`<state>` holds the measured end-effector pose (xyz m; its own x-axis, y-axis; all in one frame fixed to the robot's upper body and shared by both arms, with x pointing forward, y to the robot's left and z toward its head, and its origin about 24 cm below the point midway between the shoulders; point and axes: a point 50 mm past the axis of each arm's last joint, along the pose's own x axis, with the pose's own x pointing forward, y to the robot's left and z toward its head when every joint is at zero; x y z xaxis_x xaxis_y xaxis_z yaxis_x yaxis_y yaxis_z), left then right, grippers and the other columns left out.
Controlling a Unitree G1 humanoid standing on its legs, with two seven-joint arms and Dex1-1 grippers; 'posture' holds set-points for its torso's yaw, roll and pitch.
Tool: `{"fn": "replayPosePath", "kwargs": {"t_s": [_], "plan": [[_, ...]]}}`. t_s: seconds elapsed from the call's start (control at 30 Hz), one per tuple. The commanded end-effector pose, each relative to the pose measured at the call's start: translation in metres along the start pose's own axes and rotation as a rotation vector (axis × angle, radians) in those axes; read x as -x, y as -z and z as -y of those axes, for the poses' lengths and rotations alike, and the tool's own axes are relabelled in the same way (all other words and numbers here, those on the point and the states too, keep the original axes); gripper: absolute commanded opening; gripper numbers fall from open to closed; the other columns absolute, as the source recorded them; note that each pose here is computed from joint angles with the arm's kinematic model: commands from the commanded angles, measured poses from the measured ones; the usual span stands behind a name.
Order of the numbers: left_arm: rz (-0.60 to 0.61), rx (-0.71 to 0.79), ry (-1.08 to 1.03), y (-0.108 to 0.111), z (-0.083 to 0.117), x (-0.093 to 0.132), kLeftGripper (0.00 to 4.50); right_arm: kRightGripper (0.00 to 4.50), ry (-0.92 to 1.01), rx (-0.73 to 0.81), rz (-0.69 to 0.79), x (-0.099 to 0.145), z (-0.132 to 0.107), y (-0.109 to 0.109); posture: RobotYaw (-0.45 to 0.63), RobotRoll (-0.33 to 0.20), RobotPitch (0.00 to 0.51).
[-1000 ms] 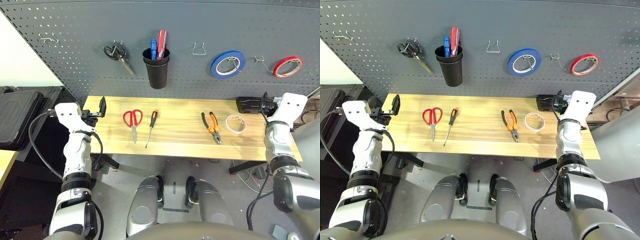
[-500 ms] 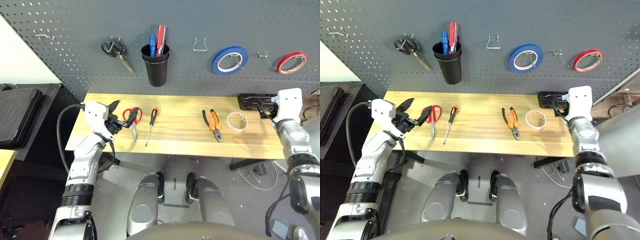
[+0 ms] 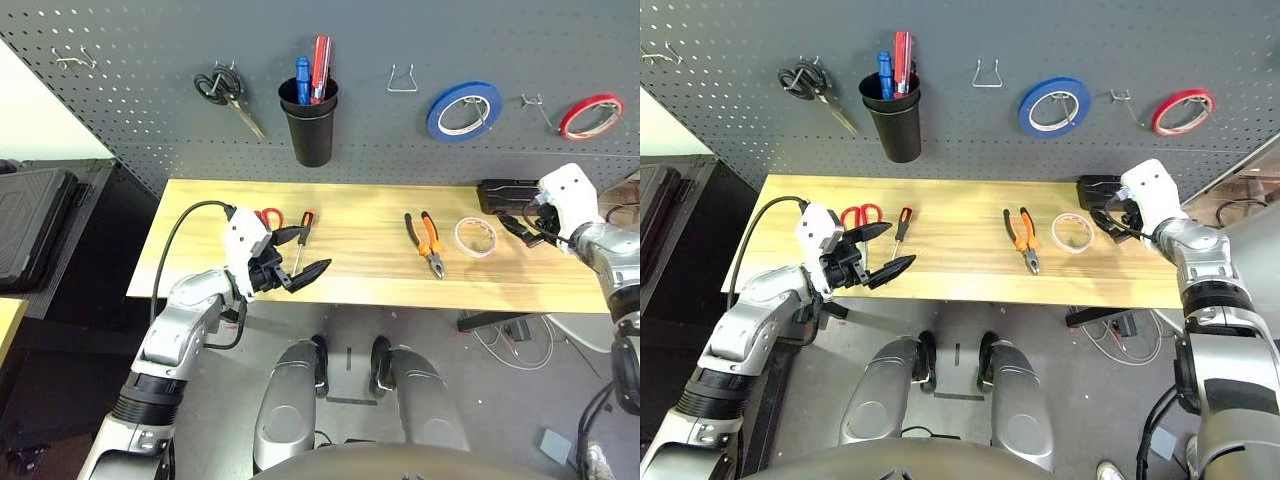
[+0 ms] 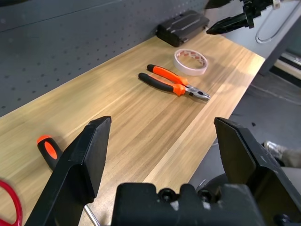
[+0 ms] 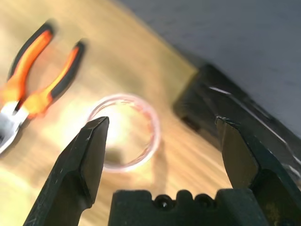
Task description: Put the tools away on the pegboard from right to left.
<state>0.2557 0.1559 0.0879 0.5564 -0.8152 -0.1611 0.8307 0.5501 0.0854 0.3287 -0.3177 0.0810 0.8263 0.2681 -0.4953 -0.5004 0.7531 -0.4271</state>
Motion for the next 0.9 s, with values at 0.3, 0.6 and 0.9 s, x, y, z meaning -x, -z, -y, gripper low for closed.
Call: {"fn": "replayPosePath", "kwargs": {"t_s": [0.3, 0.6, 0.9], "plan": [[-0.123, -0.128, 0.084, 0.014, 0.006, 0.002, 4.48, 4.5, -0.234, 0.09, -0.208, -0.003, -0.006, 0.006, 0.17, 0.0, 0.292], [-0.138, -0.144, 0.08, 0.013, 0.003, 0.001, 4.48, 4.5, -0.342, 0.122, -0.28, -0.018, -0.026, 0.005, 0.18, 0.0, 0.31], [-0.155, -0.156, 0.076, 0.013, 0.005, 0.004, 4.48, 4.5, -0.321, 0.143, -0.321, -0.031, -0.038, 0.005, 0.2, 0.0, 0.33]]}}
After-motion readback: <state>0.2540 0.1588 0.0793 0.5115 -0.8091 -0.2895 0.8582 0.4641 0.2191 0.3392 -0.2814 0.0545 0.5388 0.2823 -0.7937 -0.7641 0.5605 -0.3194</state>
